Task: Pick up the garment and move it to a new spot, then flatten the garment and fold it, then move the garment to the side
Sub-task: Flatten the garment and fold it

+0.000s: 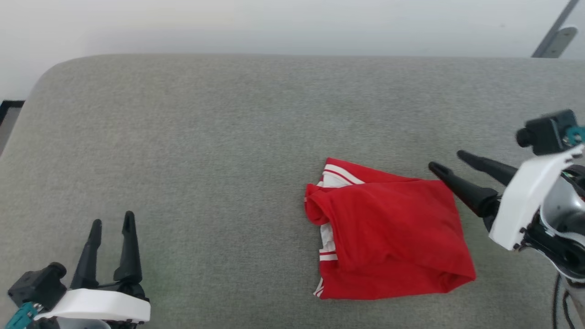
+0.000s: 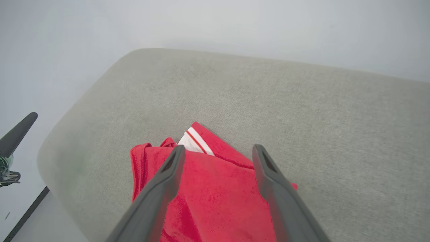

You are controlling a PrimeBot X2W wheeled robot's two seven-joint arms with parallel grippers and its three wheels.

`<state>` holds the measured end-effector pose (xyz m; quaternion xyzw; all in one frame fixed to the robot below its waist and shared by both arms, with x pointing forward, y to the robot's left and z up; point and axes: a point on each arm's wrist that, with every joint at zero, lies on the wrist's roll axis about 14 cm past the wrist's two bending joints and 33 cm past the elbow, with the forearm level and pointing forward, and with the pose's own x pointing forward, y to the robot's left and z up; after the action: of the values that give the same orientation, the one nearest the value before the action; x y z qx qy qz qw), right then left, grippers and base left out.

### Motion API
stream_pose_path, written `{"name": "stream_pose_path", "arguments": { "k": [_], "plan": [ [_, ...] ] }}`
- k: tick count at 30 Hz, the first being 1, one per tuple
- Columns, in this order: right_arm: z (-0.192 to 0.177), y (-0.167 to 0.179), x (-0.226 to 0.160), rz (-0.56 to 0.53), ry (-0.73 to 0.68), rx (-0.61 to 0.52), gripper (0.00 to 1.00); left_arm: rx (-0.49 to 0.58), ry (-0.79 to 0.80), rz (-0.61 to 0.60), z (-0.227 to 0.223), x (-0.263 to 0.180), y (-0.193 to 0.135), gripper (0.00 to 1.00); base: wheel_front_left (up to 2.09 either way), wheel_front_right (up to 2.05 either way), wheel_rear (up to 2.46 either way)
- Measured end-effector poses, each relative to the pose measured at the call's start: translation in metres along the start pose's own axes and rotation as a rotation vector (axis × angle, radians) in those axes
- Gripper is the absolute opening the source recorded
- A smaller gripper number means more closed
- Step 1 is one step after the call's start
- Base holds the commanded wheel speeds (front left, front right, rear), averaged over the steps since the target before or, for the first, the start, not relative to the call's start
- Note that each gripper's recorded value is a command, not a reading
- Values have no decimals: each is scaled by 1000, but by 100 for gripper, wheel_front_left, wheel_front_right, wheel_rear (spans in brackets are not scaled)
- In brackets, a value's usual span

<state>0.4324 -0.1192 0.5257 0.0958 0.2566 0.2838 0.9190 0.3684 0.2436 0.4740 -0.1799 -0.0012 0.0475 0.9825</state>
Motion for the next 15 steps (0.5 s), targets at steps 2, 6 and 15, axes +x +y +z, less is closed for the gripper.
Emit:
{"name": "stream_pose_path", "arguments": {
  "k": [2,6,15],
  "plan": [
    [6,-8,-10,-41,-70,-25,100,7,-5,-8,2,2,-2,100,0,0,0],
    [11,-25,-31,-120,-201,-40,100,19,-7,-26,2,4,-6,100,0,0,0],
    [6,-60,-75,-308,-448,-119,100,69,-34,-78,12,2,-20,100,0,0,0]
  ]
}}
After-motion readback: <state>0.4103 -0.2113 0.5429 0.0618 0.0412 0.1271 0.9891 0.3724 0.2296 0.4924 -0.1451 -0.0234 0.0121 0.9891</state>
